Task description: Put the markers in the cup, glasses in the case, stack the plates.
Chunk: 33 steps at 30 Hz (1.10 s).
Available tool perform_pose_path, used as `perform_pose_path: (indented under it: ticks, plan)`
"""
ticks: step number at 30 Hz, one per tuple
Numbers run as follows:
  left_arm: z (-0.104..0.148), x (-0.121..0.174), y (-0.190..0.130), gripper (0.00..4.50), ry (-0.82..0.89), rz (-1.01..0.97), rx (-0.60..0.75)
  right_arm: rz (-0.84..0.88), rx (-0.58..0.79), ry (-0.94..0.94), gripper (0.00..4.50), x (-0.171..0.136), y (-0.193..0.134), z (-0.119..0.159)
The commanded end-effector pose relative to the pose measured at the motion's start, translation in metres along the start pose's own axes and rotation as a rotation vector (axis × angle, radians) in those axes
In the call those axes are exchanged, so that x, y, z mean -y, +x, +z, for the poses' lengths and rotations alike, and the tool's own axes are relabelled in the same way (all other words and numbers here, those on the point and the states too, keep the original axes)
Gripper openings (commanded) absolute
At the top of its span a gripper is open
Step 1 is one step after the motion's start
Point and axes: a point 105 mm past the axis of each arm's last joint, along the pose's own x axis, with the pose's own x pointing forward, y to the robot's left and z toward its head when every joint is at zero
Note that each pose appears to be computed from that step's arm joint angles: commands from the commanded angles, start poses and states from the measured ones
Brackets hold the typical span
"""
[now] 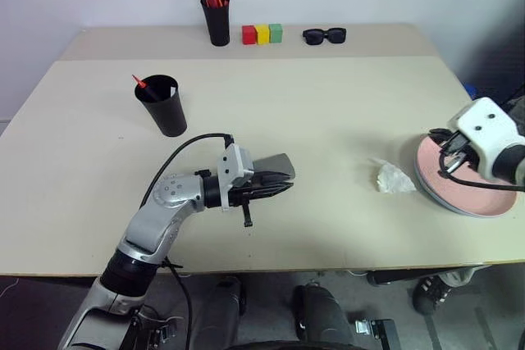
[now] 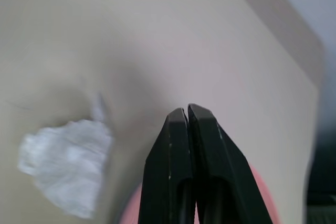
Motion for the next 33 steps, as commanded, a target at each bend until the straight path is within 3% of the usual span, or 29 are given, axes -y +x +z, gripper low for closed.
perform_pose_path:
  ticks: [1,2,5,11,15,19,22,27,30,33]
  plan:
    - [0.008,-0.008,-0.004,0.5,0.035,0.017,0.03,-0.098,-0.105,-0.014,0.03,0.019,-0.008,-0.027]
    - [0.006,-0.009,-0.005,0.5,0.036,0.02,0.029,-0.109,-0.12,0.006,0.03,0.019,-0.007,-0.034]
    - [0.005,-0.011,-0.004,0.5,0.043,0.026,0.03,-0.083,-0.168,-0.03,0.91,0.014,-0.003,-0.05]
    - [0.003,-0.014,-0.01,0.5,0.051,0.065,0.032,-0.098,-0.115,-0.049,3.96,0.019,0.003,-0.046]
    - [0.001,-0.012,-0.012,0.5,0.05,0.072,0.027,0.011,0.014,0.028,3.96,-0.001,0.011,-0.025]
    - [0.001,-0.01,-0.011,0.5,0.047,0.065,0.028,0.135,0.059,0.086,3.96,-0.027,0.017,-0.022]
    - [0.002,-0.006,-0.007,0.5,0.047,0.047,0.033,0.204,0.049,0.109,3.96,-0.051,0.031,-0.03]
    - [0.001,-0.003,-0.005,0.5,0.048,0.043,0.035,0.204,-0.011,0.099,3.96,-0.058,0.045,-0.05]
    - [0.001,0.0,-0.005,0.5,0.047,0.041,0.035,0.217,-0.02,0.096,3.14,-0.061,0.047,-0.055]
    - [0.001,0.003,-0.004,0.5,0.044,0.04,0.034,0.225,-0.008,0.09,1.64,-0.061,0.046,-0.053]
